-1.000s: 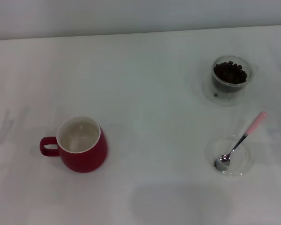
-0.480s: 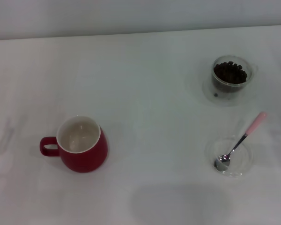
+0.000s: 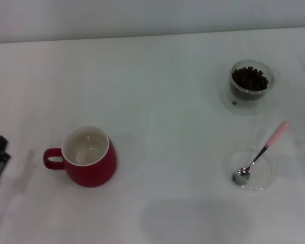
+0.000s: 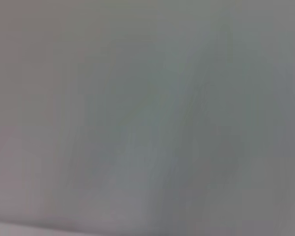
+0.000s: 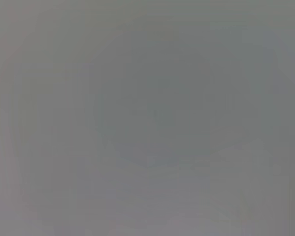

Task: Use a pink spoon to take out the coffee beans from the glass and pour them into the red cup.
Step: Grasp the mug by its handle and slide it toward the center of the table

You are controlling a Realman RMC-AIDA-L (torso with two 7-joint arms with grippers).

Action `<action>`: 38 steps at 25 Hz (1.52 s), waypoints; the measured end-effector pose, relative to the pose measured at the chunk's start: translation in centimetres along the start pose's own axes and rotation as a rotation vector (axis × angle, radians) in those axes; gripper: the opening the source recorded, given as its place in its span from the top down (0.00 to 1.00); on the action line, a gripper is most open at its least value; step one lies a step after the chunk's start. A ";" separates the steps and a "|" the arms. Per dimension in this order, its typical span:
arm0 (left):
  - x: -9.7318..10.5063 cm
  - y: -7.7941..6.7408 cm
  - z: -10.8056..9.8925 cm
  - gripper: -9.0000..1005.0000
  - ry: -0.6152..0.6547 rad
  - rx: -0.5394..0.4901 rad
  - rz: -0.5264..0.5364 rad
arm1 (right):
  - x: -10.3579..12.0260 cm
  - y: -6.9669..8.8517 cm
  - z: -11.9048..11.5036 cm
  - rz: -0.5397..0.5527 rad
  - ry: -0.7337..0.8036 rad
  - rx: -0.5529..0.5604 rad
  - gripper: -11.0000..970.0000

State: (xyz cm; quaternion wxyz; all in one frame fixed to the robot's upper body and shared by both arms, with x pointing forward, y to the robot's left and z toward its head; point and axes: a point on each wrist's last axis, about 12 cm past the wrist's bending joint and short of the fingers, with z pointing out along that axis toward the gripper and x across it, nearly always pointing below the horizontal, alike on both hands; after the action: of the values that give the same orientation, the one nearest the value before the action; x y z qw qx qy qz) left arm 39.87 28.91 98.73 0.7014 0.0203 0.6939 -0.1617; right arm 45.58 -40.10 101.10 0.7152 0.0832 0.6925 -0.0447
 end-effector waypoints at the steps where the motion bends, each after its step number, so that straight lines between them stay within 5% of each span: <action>1: 0.2 -0.3 0.0 0.11 0.018 0.019 -0.006 | 0.0 0.0 0.0 -0.001 0.002 0.001 0.10; 20: 2.5 -3.2 -0.9 0.11 0.181 0.116 -0.079 | 0.1 -0.3 0.2 -0.011 0.017 0.010 0.10; 38: 2.7 -2.6 0.5 0.13 0.219 0.112 -0.058 | 0.1 -0.6 0.2 -0.017 0.023 0.022 0.10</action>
State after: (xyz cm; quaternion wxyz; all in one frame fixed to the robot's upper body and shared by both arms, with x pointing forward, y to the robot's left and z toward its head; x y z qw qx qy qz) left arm 39.61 25.80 96.63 0.6143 0.0567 0.7564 -0.2173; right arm 45.69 -40.74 100.99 0.7058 0.0859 0.7009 -0.0574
